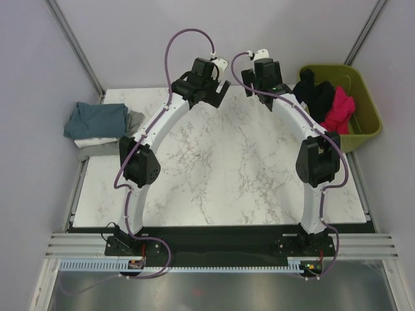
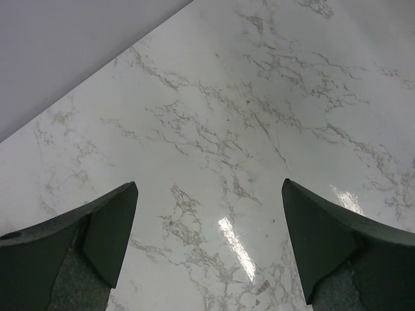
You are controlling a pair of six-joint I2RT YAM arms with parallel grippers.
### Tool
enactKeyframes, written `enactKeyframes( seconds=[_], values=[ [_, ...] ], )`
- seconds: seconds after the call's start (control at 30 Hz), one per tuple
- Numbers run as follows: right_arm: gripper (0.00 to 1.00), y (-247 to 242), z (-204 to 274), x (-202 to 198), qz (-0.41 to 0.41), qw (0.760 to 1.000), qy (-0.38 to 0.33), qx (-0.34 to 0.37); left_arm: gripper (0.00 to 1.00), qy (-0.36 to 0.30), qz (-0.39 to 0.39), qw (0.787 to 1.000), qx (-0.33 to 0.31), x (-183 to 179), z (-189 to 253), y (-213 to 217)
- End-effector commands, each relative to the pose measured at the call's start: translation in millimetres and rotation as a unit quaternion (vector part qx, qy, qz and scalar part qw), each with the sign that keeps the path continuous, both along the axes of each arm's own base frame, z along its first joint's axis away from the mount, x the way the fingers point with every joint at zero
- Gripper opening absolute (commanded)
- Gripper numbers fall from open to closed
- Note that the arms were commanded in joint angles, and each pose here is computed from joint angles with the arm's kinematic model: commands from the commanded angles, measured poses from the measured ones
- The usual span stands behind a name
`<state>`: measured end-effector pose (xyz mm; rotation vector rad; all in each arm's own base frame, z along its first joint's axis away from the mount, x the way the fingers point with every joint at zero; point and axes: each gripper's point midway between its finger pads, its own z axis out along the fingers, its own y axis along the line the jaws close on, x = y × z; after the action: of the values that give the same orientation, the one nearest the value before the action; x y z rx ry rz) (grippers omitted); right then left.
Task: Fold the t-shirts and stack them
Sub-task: Grab the tshirt from the pile
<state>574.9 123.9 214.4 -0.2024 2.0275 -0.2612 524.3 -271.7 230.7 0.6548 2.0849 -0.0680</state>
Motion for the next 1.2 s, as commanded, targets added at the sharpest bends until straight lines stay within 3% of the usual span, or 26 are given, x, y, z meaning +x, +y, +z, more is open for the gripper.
enactKeyframes(
  seconds=[0.0,0.17,0.43,0.7,0.8,0.9,0.93,1.17],
  values=[
    [0.98,-63,52,15,-0.046,0.998,-0.048,-0.023,1.0,-0.06,0.022,0.998,0.019,14,34,14],
    [0.97,-143,40,9,-0.082,0.996,-0.017,-0.041,1.0,-0.055,0.017,0.998,0.028,9,35,16],
    [0.97,-255,49,-16,-0.182,0.983,-0.025,0.008,1.0,-0.037,0.02,0.997,0.059,0,20,28],
    [0.96,-273,31,-29,-0.172,0.984,0.007,0.034,1.0,-0.034,0.018,0.998,0.054,3,14,22],
    [0.86,-255,26,-25,-0.136,0.988,0.013,0.071,1.0,-0.033,0.017,0.998,0.054,5,12,21],
    [0.27,-234,27,-22,-0.089,0.992,0.017,0.092,1.0,-0.032,0.021,0.998,0.055,5,10,22],
    [0.0,-232,29,-23,-0.085,0.992,0.018,0.091,1.0,-0.032,0.022,0.998,0.056,6,9,23],
    [0.0,-215,97,-23,-0.035,0.995,-0.047,0.084,1.0,-0.042,0.028,0.997,0.056,4,20,28]
  ],
)
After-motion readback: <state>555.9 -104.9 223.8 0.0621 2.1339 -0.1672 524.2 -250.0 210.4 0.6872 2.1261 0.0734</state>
